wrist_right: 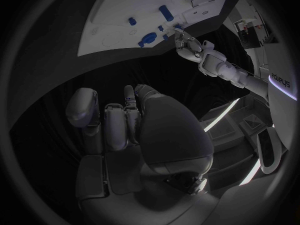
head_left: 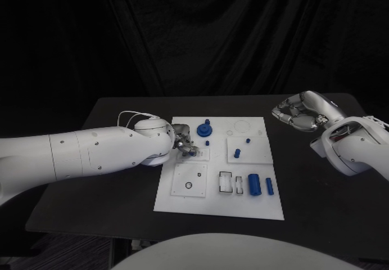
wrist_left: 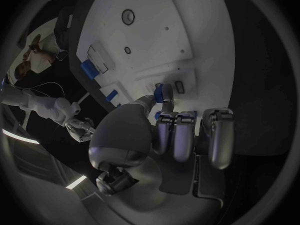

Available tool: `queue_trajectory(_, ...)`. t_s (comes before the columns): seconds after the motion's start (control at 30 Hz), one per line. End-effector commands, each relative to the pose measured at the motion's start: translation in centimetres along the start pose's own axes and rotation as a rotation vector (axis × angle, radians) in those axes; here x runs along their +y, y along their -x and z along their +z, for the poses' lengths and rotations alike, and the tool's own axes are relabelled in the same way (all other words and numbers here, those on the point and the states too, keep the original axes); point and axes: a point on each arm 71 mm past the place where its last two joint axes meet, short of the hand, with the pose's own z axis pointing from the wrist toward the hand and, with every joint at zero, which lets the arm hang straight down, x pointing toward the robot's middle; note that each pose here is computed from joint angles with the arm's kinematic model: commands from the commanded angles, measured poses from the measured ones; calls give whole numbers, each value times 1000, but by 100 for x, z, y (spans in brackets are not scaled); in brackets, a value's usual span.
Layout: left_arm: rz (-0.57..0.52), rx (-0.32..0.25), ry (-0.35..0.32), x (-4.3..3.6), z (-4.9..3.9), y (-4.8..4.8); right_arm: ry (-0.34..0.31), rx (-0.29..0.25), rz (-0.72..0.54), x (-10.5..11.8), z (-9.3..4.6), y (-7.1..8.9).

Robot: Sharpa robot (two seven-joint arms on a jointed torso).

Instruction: Assemble the parts on the task board

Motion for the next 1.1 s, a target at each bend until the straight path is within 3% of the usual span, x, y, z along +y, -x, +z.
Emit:
queue_trajectory(0.03, -14, -11, -15, -11, 3, -30, -13, 2, -4, -11, -7, -7)
queue_trajectory(1.1, -9, 13, -21, -25, 29, -110, -22, 4, -7, -31, 3, -8)
